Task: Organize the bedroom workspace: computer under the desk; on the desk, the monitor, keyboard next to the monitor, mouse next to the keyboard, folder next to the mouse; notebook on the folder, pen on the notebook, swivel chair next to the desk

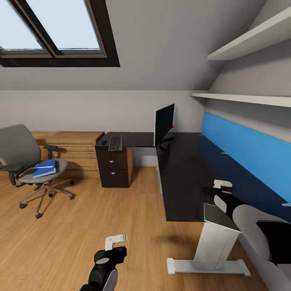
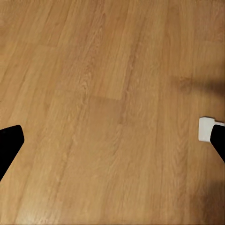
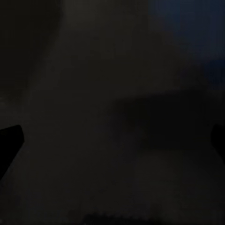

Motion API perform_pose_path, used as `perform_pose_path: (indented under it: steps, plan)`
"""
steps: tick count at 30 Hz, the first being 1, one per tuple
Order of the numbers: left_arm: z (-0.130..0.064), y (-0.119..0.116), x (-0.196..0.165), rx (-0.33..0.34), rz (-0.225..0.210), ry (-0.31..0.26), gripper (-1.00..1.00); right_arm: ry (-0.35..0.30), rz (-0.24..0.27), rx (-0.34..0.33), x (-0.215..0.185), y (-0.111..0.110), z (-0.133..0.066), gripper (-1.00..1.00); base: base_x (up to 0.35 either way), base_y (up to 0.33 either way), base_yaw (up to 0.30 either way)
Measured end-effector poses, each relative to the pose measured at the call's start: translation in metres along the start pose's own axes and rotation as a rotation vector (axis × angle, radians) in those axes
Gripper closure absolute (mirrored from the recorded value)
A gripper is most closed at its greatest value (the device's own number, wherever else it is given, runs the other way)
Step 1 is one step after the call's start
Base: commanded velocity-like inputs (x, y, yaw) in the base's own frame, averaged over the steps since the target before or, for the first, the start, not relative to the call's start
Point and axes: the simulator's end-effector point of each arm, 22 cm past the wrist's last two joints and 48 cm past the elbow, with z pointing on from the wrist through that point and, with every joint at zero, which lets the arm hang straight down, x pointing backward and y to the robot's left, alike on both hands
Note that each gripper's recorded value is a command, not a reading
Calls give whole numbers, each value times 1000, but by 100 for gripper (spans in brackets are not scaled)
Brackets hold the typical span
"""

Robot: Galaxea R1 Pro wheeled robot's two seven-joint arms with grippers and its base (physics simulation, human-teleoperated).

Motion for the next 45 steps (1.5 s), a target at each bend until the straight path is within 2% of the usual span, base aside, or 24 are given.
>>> perform_pose_path:
  steps: [10, 12, 16, 21, 26, 31, 37, 45]
  plan:
    - [0, 0, 2, 0, 2, 3, -100, -6, -2, -4, -3, 3, 0, -100, 0, 0, 0]
    - [1, 0, 2, -1, 3, 3, -100, -15, -3, -22, -6, 19, -1, -100, 0, 0, 0]
    - [1, 0, 2, 0, 3, 3, -100, -27, -2, -25, -10, 35, -3, -100, 0, 0, 0]
    - [1, 0, 2, 0, 3, 3, -100, -59, 3, 147, -14, 35, -11, -100, 0, 0, 0]
    - [1, 0, 2, 0, 3, 4, -100, -68, 10, 190, -12, 50, -18, -100, 0, 0, 0]
    - [-2, 0, -1, 0, 3, 4, -100, -64, 12, 174, -9, 84, -27, -100, 0, 0, 0]
    - [-9, -2, -7, 1, 8, 6, -100, -54, 5, 144, -10, 110, -37, -100, 0, 0, 0]
    - [-18, -2, -13, 1, 13, 11, -100, -46, -64, 97, 1, 144, -51, -100, 0, 0, 0]
